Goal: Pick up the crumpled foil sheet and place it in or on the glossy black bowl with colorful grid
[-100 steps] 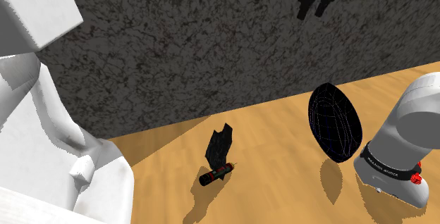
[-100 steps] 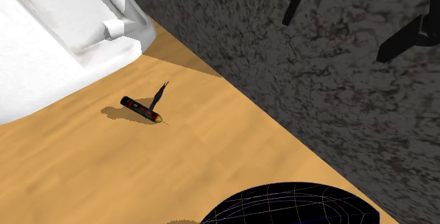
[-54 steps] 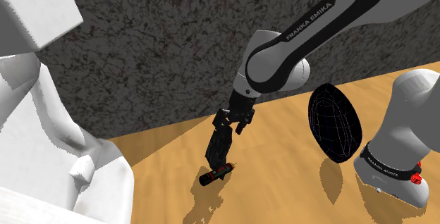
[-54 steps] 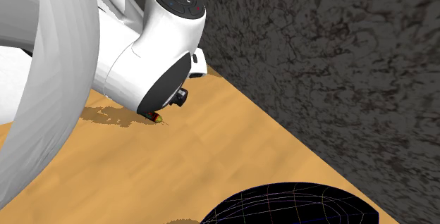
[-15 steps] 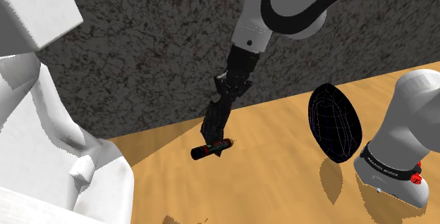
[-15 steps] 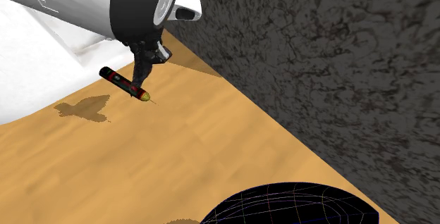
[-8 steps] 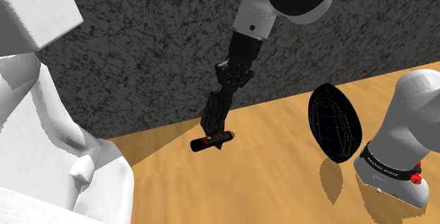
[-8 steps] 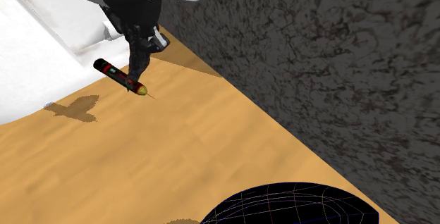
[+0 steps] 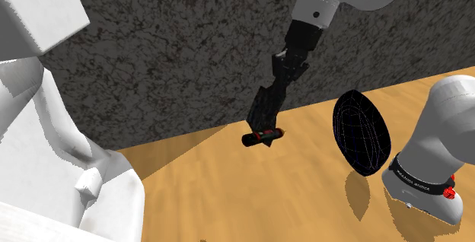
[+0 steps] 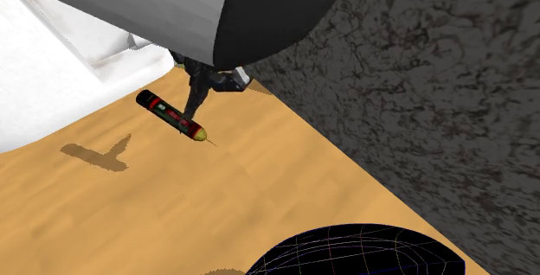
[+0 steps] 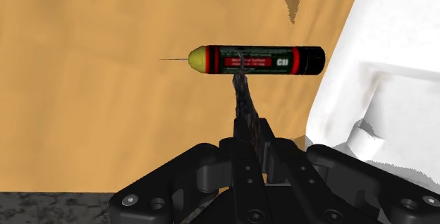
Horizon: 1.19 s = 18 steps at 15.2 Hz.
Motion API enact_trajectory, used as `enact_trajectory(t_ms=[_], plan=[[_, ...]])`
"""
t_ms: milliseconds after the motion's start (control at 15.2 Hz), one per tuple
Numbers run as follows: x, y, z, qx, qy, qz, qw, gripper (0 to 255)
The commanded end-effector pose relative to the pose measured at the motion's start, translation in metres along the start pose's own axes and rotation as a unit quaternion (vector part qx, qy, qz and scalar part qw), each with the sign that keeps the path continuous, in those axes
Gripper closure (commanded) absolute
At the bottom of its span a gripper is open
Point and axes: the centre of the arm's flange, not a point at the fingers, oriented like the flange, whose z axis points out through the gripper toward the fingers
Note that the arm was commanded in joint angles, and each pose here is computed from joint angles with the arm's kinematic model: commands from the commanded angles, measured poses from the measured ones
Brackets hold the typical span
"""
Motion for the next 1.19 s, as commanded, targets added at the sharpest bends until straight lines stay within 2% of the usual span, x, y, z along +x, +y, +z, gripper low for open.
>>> enact_trajectory(t_ms=[0, 1122], plan=[[-0.009, 0.019, -0.015, 0.0, -0.001, -0.001, 1.0, 255], [-0.073, 0.198, -0.135, 0.0, -0.001, -0.001, 1.0, 255]])
